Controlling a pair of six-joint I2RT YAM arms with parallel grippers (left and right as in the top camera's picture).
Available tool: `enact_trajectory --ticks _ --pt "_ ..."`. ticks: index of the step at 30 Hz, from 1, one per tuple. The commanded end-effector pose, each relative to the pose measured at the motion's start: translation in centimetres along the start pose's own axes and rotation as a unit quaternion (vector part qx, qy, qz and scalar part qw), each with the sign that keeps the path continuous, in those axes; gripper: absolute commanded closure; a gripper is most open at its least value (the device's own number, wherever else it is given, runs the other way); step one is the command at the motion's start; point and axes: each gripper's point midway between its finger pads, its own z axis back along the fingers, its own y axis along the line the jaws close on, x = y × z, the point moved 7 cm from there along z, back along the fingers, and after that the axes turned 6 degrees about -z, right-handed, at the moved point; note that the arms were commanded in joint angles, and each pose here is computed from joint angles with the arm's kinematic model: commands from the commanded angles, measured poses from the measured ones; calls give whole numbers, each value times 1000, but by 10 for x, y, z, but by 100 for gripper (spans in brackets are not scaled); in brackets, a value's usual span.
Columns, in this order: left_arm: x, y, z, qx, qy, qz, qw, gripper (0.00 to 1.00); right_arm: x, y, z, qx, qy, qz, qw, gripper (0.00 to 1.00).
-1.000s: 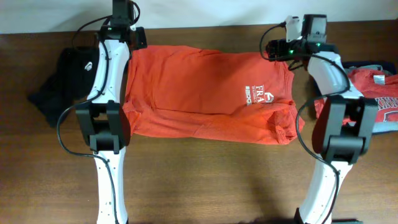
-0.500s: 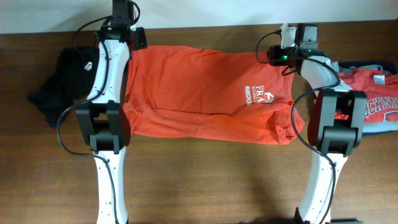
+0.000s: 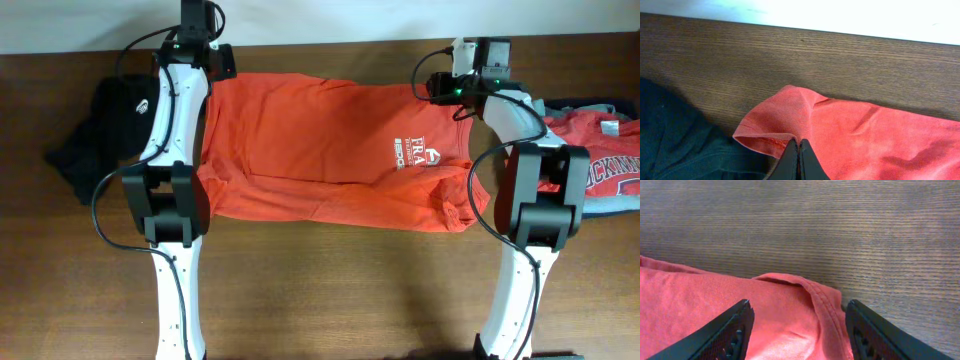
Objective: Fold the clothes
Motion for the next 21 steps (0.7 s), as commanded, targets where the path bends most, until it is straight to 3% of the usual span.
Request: enact_trajectory --ticks 1,13,21 --pt "0 0 -5 -1 0 5 1000 99 -4 -1 -10 -7 4 6 1000 39" --pt "-1 0 -5 -1 1 5 1000 99 -12 -10 -23 -21 6 4 1000 54" --pt "-1 0 -5 -1 1 1 1000 99 7 -18 -14 -23 -17 -3 1000 54"
